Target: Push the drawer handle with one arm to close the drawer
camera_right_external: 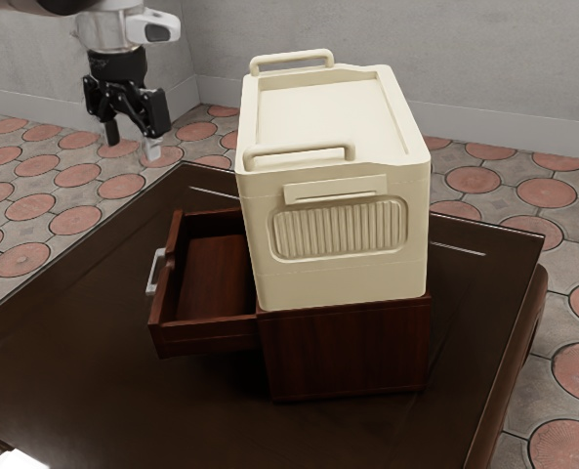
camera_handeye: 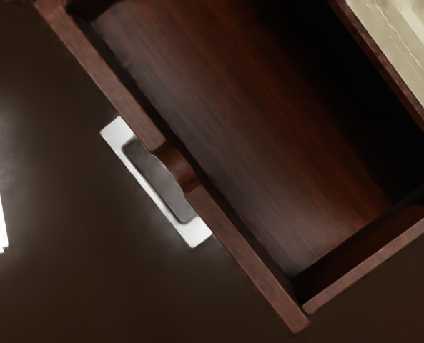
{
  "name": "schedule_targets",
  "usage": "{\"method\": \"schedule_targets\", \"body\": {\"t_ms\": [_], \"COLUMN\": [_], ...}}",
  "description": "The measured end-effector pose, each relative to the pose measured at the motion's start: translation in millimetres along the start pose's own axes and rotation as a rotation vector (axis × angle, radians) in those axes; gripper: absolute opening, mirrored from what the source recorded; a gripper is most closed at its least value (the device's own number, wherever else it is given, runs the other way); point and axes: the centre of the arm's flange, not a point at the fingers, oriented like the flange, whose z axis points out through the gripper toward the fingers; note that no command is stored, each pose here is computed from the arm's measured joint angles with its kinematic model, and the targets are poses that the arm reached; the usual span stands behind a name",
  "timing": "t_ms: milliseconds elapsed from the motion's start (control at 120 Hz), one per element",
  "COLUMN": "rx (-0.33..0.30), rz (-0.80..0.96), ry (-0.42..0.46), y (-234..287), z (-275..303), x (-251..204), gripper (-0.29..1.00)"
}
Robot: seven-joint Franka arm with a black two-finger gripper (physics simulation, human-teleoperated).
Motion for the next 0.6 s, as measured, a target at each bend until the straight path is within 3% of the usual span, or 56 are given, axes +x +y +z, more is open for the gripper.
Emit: {"method": "schedule_targets", "body": {"t_ms": [200,333,400,483,600], "rx": [-0.032,-0.05,-0.03,-0.021,0.022], "rz": [0.016,0.052,0.035,0.01,0.127], "ry": [0.018,-0.008,-0.015,-0.035,-0.042], "y": [1.7,-12.3,-50.5,-112.2,-135.2], "z": [11.4,36.8,56.9,104.9,170.1], "x": [2.3,-16.7,-38.0,-64.3,-73.0], "gripper": [0.68,0.34,0.2,0.09,0.0]}}
